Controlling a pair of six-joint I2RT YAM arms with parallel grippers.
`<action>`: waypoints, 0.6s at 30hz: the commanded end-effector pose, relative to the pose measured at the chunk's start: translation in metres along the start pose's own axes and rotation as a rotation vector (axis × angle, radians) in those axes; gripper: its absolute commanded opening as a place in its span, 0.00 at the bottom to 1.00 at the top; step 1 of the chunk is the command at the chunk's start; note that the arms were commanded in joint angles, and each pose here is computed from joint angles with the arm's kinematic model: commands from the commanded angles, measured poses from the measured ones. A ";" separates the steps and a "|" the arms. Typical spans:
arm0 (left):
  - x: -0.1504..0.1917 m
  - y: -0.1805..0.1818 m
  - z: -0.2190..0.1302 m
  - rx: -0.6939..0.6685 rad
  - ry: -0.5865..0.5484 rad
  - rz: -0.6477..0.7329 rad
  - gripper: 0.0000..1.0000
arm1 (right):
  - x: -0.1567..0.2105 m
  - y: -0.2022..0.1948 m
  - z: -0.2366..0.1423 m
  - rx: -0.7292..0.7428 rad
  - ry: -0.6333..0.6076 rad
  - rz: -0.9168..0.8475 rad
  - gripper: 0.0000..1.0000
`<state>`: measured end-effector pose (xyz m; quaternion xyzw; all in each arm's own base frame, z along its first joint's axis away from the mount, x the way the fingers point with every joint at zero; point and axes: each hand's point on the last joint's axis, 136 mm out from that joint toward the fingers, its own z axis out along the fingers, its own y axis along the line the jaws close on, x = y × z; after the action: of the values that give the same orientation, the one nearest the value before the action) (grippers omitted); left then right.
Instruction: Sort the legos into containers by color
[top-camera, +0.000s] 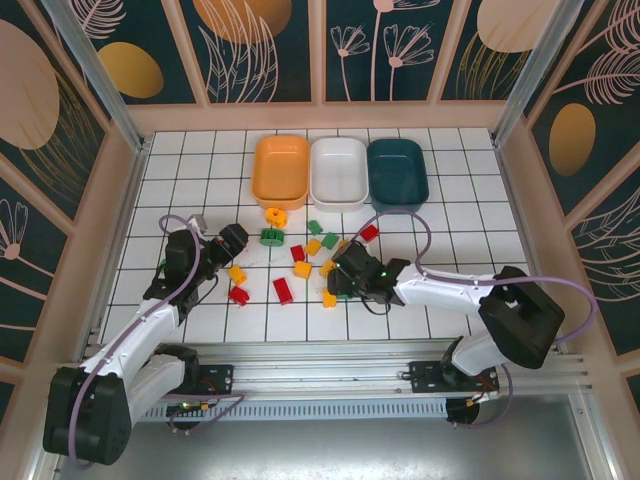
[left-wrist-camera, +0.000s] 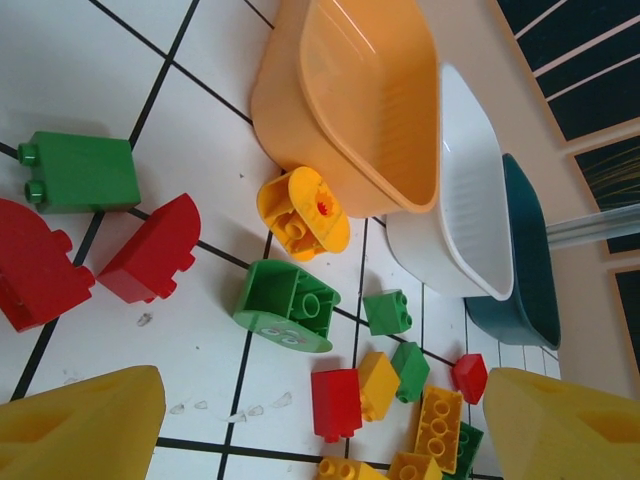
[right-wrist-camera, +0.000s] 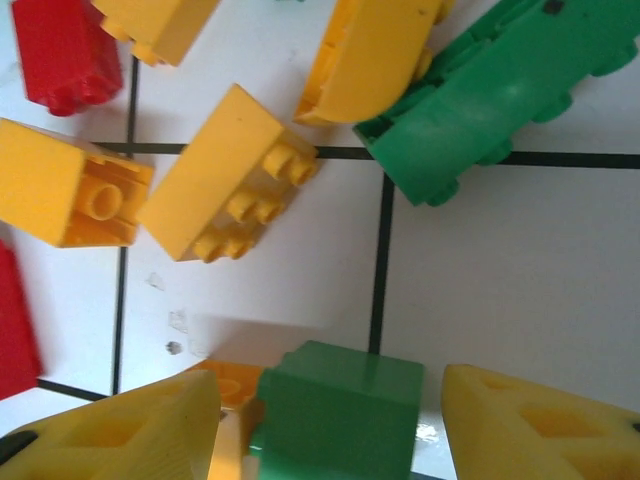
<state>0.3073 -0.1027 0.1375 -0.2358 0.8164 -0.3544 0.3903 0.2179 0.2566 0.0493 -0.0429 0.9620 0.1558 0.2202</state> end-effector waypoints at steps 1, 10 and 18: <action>-0.004 -0.014 -0.001 0.053 -0.008 -0.002 0.83 | 0.011 -0.022 0.005 0.111 0.010 -0.012 0.61; -0.007 -0.020 0.003 0.066 -0.002 -0.001 0.83 | 0.024 -0.039 0.015 0.164 0.038 -0.028 0.57; -0.010 -0.027 0.004 0.078 -0.002 0.006 0.82 | 0.012 -0.057 0.001 0.146 -0.005 -0.015 0.53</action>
<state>0.3108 -0.1064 0.1387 -0.2345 0.8166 -0.3610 0.3846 0.2154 0.2197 0.0239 -0.0286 0.9705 0.1046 0.2151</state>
